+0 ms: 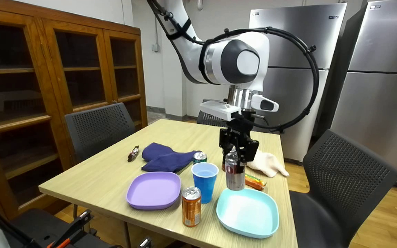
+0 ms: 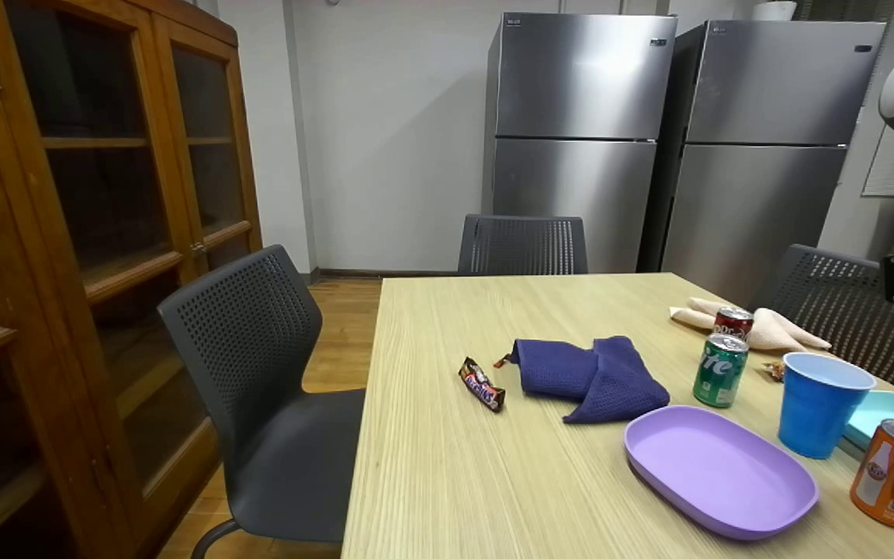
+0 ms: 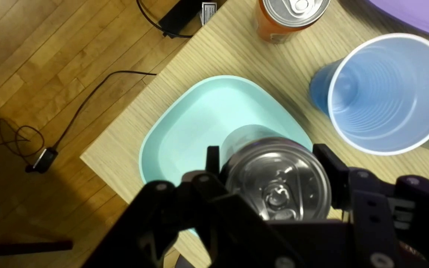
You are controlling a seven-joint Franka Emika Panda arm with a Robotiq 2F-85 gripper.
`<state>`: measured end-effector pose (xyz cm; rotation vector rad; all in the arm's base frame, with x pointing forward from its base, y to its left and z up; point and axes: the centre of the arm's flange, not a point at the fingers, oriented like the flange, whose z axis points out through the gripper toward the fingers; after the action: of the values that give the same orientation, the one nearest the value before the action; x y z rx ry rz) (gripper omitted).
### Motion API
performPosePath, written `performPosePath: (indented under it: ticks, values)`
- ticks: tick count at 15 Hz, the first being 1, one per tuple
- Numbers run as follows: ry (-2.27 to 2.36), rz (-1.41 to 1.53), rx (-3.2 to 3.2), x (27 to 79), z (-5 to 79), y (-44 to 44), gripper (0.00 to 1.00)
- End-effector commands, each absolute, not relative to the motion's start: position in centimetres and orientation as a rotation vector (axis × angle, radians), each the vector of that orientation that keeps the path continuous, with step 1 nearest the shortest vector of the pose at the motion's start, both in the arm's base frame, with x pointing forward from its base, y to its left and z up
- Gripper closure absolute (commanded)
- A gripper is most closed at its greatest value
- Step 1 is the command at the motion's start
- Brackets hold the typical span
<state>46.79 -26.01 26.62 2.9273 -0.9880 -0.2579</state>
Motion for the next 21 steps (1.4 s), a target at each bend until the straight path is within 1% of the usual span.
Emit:
performPosePath:
  ticks: [1, 8, 15, 21]
  values:
    - [-1.064, -0.241, 2.909, 47.4, 26.3, -27.9, 0.62]
    - [-1.175, -0.271, 2.901, 47.6, 23.9, -30.3, 0.62]
    - [-1.21, -0.316, 2.903, 47.6, 21.6, -29.8, 0.62]
    - [-1.24, -0.333, 2.87, 46.7, 21.4, -31.2, 0.62]
